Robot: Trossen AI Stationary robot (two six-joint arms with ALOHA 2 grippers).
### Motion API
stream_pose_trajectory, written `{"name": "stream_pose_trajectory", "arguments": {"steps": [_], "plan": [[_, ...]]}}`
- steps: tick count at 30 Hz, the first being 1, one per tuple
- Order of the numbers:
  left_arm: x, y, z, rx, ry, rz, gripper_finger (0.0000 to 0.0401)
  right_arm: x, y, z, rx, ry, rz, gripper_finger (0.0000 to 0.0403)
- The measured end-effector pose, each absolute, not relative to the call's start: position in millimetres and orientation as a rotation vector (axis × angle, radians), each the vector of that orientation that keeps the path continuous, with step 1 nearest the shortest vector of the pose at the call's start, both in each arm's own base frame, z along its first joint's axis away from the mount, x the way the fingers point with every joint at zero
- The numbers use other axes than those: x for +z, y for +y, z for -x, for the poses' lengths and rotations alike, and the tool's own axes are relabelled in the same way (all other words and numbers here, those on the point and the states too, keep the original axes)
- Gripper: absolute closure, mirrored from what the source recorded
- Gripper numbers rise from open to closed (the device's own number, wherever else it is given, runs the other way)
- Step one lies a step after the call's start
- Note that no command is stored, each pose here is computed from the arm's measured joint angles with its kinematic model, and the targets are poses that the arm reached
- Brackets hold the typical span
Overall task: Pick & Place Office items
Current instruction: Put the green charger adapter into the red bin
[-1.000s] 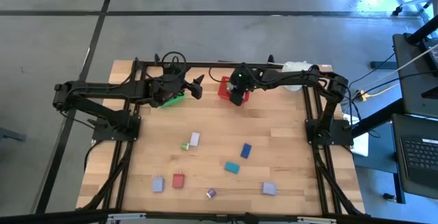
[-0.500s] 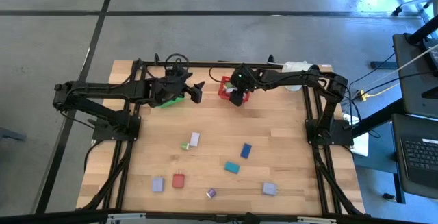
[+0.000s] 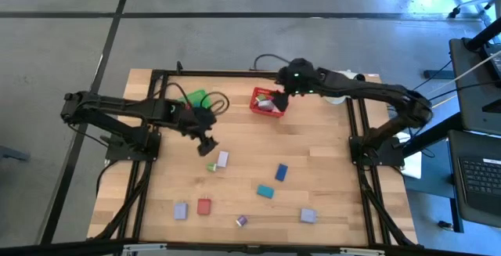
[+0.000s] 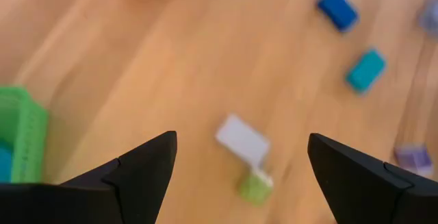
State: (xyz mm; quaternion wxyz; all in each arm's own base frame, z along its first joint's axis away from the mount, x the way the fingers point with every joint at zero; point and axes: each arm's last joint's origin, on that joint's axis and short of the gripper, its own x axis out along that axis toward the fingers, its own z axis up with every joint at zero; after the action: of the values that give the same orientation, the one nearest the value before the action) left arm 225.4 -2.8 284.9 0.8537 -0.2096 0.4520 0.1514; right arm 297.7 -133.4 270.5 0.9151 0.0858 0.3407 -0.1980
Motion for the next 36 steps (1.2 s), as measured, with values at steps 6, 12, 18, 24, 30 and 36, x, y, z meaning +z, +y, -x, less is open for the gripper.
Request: {"name": "stream_pose_trajectory", "arguments": {"steps": [6, 12, 18, 24, 30, 36], "plan": [[281.6, -28.3, -218.2, 0.241, 1.030, 0.360, 0.0075, 317.7, -118.9, -260.1, -0.487, 0.601, -0.138, 0.0147], [264.4, -50.3, -212.5, 0.177, 1.085, 0.208, 0.0075, 346.2, -105.1, -228.1, -0.509, 0.530, -0.137, 0.0147], [230.8, -66.7, -213.2, 0.139, 1.183, 0.126, 0.0075, 351.7, -96.3, -208.4, -0.518, 0.567, -0.168, 0.0147], [198.6, -76.3, -234.6, 0.093, 1.185, 0.064, 0.0075, 347.5, -94.3, -204.0, -0.521, 0.625, -0.190, 0.0147], [165.2, -83.1, -254.0, 0.062, 1.230, -0.009, 0.0075, 345.8, -94.0, -202.7, -0.535, 0.643, -0.205, 0.0147], [141.0, -84.6, -259.4, 0.068, 1.315, -0.051, 0.0080, 342.1, -92.7, -199.8, -0.549, 0.684, -0.248, 0.0147]]}}
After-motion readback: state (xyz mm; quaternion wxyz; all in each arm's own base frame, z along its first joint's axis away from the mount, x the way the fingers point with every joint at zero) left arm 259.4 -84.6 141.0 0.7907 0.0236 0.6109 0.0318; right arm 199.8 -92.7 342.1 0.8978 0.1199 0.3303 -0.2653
